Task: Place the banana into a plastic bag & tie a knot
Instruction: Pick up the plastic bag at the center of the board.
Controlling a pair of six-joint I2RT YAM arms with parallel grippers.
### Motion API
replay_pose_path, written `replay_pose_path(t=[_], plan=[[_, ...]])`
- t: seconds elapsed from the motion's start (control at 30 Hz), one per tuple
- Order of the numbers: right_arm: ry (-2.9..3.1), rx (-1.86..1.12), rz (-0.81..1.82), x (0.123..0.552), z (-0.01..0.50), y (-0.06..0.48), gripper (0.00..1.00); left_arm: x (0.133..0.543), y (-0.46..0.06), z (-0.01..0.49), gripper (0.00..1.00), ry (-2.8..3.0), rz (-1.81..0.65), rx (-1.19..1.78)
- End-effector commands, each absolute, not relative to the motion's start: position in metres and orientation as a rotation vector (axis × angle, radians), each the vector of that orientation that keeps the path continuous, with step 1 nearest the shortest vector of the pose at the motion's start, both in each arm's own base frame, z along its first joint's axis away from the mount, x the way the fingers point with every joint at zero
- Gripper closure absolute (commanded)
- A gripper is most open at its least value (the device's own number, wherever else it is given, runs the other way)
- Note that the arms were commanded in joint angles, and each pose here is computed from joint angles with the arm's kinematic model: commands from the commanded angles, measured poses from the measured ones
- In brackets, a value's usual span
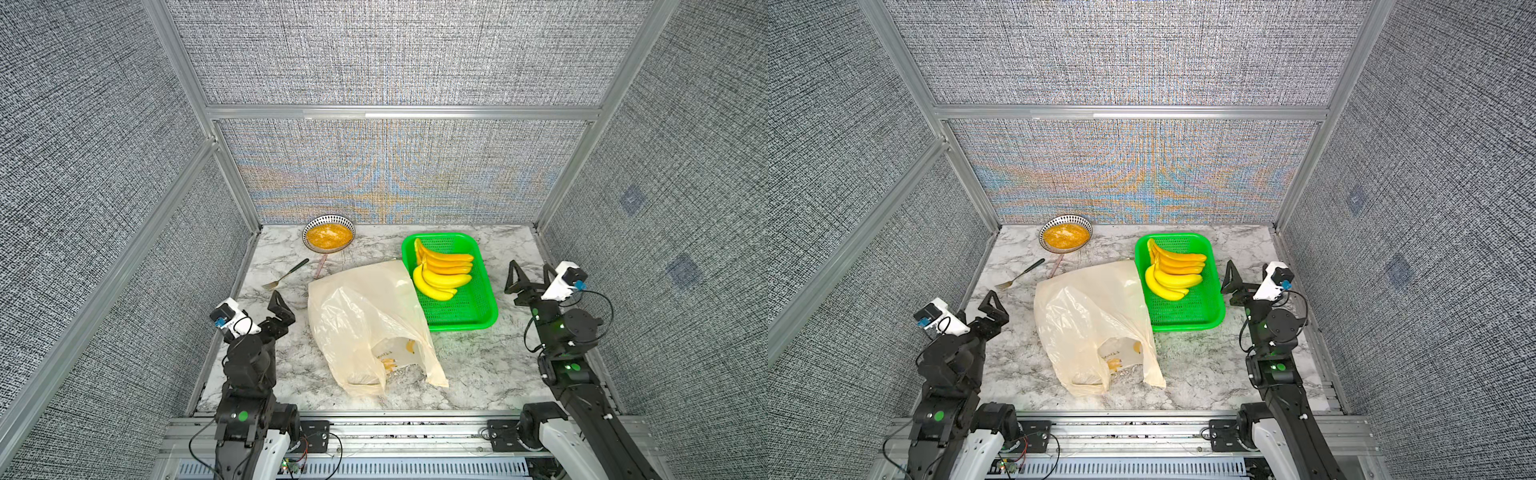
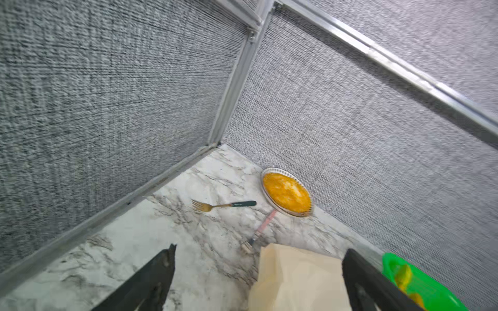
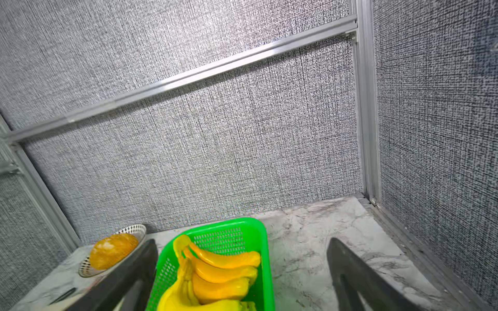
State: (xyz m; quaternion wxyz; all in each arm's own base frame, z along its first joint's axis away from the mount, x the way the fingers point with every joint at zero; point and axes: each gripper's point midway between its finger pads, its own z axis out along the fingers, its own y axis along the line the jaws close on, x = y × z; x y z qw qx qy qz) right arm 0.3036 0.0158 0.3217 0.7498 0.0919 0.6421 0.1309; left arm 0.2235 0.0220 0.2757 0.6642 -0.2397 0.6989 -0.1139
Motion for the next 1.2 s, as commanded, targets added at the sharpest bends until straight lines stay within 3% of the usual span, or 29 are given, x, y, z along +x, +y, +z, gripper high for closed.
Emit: replay_pose_path(t=[0.0, 0.17, 0.3, 0.6, 0.97, 1.17], plan=[[1.571, 0.272, 0.383, 0.304, 0.278, 0.022, 0.02, 0.208, 0.000, 0.258, 0.01, 1.674, -0.400, -0.503], [1.569, 0.111, 0.613, 0.305, 0.273, 0.063, 0.02, 0.191, -0.008, 0.240, 0.01, 1.717, -0.590, -0.694], [1.666, 0.054, 0.691, 0.320, 0.256, 0.082, 0.02, 0.186, -0.042, 0.258, 0.01, 1.806, -0.706, -0.492], [1.788, 0.040, 0.726, 0.337, 0.228, 0.100, 0.02, 0.181, -0.080, 0.208, 0.01, 2.242, -0.774, -0.389], [1.825, 0.056, 0.717, 0.343, 0.220, 0.104, 0.02, 0.169, -0.128, 0.173, 0.01, 2.517, -0.492, -0.119], [1.838, 0.069, 0.713, 0.345, 0.217, 0.103, 0.02, 0.157, -0.183, 0.152, 0.04, 2.624, -0.351, 0.093]])
